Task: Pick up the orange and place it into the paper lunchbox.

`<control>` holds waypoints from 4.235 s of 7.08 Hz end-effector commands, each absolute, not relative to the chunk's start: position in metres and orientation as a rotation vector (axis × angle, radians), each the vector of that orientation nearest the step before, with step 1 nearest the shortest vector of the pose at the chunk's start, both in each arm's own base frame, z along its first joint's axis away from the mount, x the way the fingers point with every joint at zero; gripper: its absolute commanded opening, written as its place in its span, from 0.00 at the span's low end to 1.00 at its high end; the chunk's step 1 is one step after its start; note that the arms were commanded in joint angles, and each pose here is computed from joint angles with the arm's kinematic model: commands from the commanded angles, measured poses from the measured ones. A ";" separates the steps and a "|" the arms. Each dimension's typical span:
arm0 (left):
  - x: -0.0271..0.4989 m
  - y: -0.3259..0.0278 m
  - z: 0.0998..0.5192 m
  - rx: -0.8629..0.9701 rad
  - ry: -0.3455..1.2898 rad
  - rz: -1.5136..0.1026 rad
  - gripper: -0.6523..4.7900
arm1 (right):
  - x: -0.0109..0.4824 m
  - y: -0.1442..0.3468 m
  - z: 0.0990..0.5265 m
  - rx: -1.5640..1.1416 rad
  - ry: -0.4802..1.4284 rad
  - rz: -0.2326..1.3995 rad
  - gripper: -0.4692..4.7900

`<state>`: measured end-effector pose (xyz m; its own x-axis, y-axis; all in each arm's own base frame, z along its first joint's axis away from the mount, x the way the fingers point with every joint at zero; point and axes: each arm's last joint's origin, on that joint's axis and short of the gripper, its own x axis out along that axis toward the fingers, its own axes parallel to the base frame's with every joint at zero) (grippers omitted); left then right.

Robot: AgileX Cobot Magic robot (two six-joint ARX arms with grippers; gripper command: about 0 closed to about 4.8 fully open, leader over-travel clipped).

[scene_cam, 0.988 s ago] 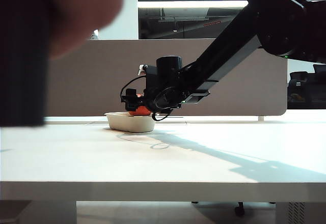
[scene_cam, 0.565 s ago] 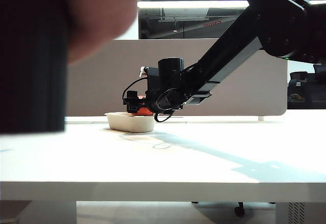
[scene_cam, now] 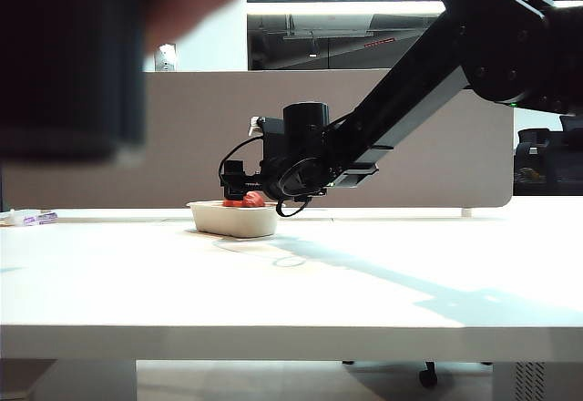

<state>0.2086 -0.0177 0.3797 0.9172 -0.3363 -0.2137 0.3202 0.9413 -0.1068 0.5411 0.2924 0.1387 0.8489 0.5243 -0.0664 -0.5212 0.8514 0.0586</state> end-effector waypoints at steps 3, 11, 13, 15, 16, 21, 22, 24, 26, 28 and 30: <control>0.208 -0.018 0.383 -0.069 0.213 -0.358 0.11 | 0.460 0.250 0.348 -0.132 0.425 0.551 0.08; 0.161 -0.064 0.315 0.034 0.113 -0.549 0.11 | 0.194 0.107 0.461 -0.257 0.725 0.549 0.08; 0.154 -0.061 0.305 0.031 0.093 -0.557 0.11 | 0.179 0.099 0.451 -0.233 0.653 0.548 0.08; 0.116 -0.044 0.243 -0.055 0.055 -0.426 0.11 | 0.095 0.053 0.310 -0.130 0.313 0.544 0.08; 0.114 -0.043 0.240 -0.063 0.056 -0.428 0.11 | 0.092 0.051 0.301 -0.115 0.310 0.534 0.08; 0.108 -0.043 0.191 -0.073 0.070 -0.489 0.11 | 0.047 0.026 0.253 0.093 0.064 0.520 0.08; 0.108 -0.043 0.192 -0.074 0.064 -0.489 0.11 | 0.047 0.026 0.253 0.093 0.064 0.520 0.08; 0.092 -0.007 0.186 -0.077 -0.036 -0.142 0.11 | 0.047 0.026 0.253 0.093 0.065 0.520 0.08; 0.093 -0.001 0.185 -0.074 -0.036 -0.083 0.11 | 0.047 0.026 0.253 0.093 0.065 0.520 0.08; 0.097 -0.008 0.165 0.030 -0.008 -0.120 0.11 | 0.047 0.026 0.253 0.093 0.065 0.519 0.08; 0.098 -0.005 0.162 0.027 0.021 -0.017 0.11 | 0.047 0.026 0.253 0.093 0.065 0.520 0.08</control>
